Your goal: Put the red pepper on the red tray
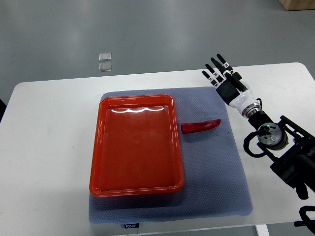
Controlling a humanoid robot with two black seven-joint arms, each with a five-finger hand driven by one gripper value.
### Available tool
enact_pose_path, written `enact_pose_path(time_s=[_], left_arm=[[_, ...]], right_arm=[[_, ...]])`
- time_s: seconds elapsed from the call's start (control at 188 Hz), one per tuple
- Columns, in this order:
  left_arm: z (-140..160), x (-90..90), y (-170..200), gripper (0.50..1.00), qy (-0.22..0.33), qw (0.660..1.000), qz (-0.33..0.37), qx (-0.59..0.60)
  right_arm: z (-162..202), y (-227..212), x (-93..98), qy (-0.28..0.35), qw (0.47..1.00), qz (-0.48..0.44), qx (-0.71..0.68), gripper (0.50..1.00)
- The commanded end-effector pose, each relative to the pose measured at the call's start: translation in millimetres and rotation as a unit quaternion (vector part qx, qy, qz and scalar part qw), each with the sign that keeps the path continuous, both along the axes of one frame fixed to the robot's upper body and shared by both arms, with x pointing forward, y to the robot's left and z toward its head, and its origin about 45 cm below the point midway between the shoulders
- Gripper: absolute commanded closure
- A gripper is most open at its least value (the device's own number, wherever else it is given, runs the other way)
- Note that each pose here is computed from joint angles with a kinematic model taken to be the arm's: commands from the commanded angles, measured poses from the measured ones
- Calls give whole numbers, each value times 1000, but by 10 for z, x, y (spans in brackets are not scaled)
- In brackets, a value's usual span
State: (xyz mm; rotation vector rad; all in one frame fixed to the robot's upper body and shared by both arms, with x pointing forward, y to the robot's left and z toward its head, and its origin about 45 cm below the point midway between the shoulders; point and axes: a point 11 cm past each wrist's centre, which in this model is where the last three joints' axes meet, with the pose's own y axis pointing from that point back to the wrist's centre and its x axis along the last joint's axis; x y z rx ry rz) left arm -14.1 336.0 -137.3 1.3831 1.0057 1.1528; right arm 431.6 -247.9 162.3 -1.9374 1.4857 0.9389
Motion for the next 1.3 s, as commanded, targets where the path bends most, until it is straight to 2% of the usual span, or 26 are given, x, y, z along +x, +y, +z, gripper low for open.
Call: enact_pose_path(time_s=[0.0, 0.34, 0.346, 0.457, 0.574, 0.702, 0.798, 0.92, 1.08, 1.293], left_arm=[[-1, -1, -7, 500, 1, 1000, 0, -3], [-1, -1, -12, 500, 0, 1000, 1, -4], [-1, -1, -7, 500, 0, 1000, 1, -3], [0, 8, -2, 500, 0, 1000, 0, -2], [0, 9, -2, 500, 0, 1000, 1, -2], [0, 9, -2, 500, 0, 1000, 1, -2], [-1, 9, -7, 500, 0, 1000, 1, -3], [-1, 9, -7, 500, 0, 1000, 1, -3], [0, 7, -2, 500, 0, 1000, -1, -2], [0, 7, -2, 500, 0, 1000, -1, -2]], right_arm=[[3, 8, -2, -2, 1000, 3, -5, 587], [49, 75, 10, -18, 998, 28, -50, 587], [177, 143, 67, -41, 994, 49, -85, 587], [316, 245, 113, -82, 971, 110, -198, 587], [496, 372, 117, -144, 893, 209, -371, 587], [517, 489, -22, -199, 740, 324, -555, 587], [472, 492, -97, -221, 647, 363, -633, 587], [297, 388, -151, -229, 560, 375, -702, 587], [222, 205, -164, -230, 509, 367, -744, 589], [196, 163, -179, -226, 509, 364, -747, 591]])
